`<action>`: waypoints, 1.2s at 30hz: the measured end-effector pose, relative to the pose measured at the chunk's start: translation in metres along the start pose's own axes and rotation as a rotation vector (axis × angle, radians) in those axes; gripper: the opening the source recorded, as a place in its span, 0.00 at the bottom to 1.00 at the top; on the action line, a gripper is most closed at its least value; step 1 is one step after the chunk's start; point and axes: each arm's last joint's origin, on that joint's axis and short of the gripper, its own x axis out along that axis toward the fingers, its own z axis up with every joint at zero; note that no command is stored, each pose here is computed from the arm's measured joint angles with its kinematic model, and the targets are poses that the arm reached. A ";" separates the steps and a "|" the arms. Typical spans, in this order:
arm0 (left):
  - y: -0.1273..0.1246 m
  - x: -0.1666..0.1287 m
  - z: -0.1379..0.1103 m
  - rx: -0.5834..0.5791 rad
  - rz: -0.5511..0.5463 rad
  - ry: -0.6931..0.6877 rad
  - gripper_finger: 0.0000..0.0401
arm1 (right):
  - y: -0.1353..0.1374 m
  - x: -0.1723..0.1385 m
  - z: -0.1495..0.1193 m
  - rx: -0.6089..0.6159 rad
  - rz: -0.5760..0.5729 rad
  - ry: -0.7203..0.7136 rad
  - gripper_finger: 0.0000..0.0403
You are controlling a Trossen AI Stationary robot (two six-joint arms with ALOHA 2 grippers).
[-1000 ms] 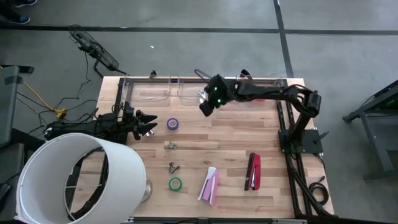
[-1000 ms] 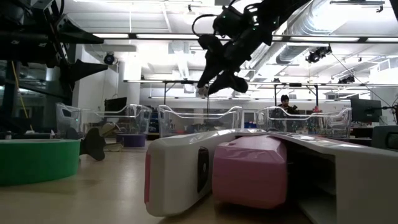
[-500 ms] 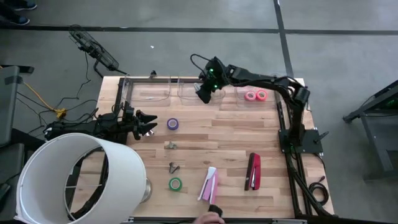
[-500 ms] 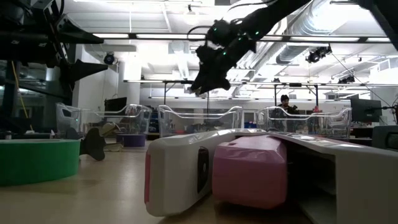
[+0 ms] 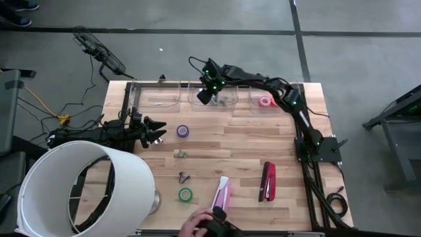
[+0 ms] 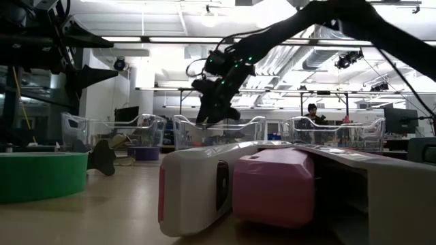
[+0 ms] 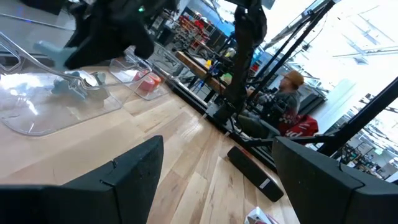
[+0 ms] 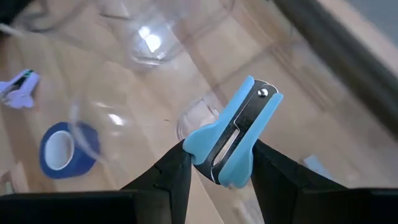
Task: Pick and place Stapler, Stapler remover, tape
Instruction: Put the blue stapler remover into the middle transparent bin, then put the red stapler into the left transparent bin
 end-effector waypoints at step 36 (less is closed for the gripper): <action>0.000 0.000 0.000 0.000 0.000 0.000 0.74 | 0.012 -0.046 0.003 0.050 -0.134 0.030 0.52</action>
